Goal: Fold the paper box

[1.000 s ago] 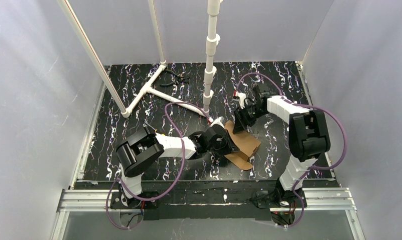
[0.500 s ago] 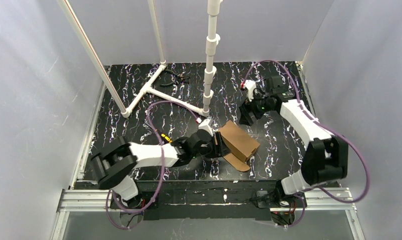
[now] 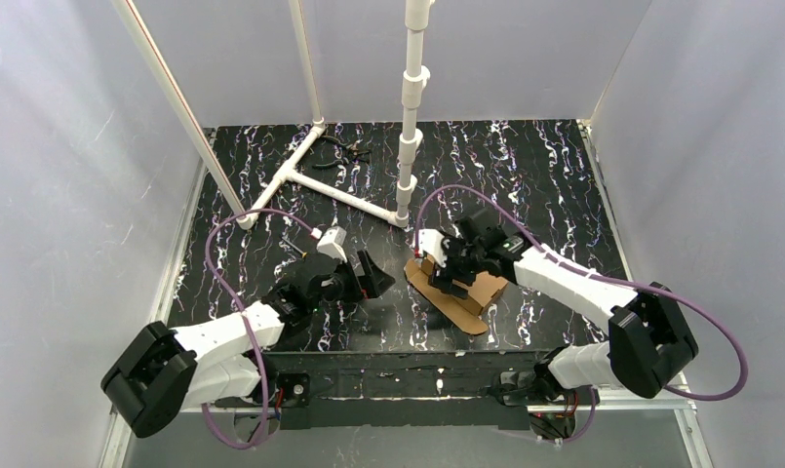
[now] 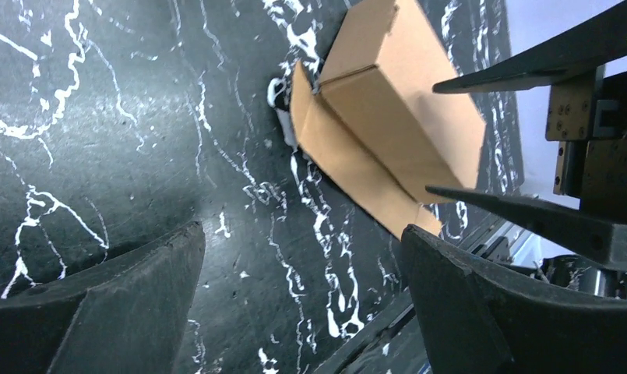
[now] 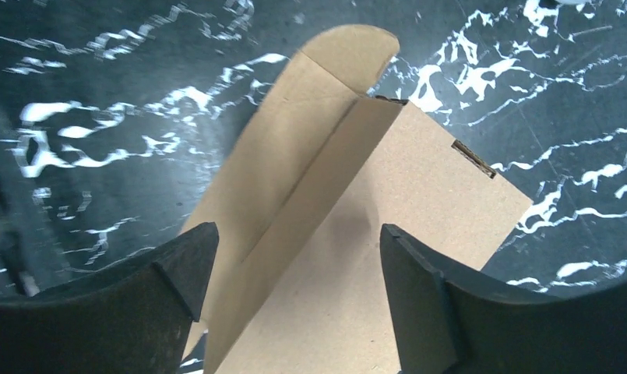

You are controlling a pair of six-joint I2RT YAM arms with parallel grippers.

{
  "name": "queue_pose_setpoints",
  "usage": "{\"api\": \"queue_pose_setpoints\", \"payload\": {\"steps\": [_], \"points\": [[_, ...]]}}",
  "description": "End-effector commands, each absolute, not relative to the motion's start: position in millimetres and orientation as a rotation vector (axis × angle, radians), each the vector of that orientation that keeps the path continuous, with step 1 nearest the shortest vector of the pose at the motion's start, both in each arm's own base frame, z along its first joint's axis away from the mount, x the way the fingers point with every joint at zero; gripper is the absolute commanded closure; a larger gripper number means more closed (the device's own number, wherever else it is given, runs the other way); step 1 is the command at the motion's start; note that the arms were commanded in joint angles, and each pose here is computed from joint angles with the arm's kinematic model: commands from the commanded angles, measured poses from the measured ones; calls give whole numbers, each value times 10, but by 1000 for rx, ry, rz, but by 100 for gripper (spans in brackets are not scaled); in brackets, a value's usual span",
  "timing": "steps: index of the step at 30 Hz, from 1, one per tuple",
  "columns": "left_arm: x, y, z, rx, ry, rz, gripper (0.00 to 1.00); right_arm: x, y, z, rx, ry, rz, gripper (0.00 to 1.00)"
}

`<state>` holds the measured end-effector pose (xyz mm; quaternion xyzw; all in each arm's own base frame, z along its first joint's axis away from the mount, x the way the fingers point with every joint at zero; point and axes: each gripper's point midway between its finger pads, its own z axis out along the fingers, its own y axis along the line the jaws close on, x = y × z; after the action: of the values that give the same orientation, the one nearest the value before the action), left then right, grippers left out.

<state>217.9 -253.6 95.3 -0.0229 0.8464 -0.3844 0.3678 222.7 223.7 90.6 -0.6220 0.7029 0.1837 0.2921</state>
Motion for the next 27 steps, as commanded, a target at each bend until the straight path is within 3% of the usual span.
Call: {"api": "queue_pose_setpoints", "payload": {"steps": [1, 5, 10, 16, 27], "points": [[2148, -2539, 813, -24, 2230, -1012, 10, 2648, 2191, 919, -1546, 1850, 168, 23], [2280, -2615, 704, 10, 2253, -980, 25, 2618, 2190, 836, -1546, 1849, 164, 29], [2463, -2748, 590, 48, 2274, -967, 44, 2494, 2167, 653, -1572, 1874, 206, 42], [2573, -2951, 556, 124, 2279, -1014, 49, 2434, 2133, 565, -1591, 1892, 217, 53], [2728, -3199, 395, 103, 2330, -1078, 55, 2357, 2156, 520, -1621, 1903, 267, 54]]}}
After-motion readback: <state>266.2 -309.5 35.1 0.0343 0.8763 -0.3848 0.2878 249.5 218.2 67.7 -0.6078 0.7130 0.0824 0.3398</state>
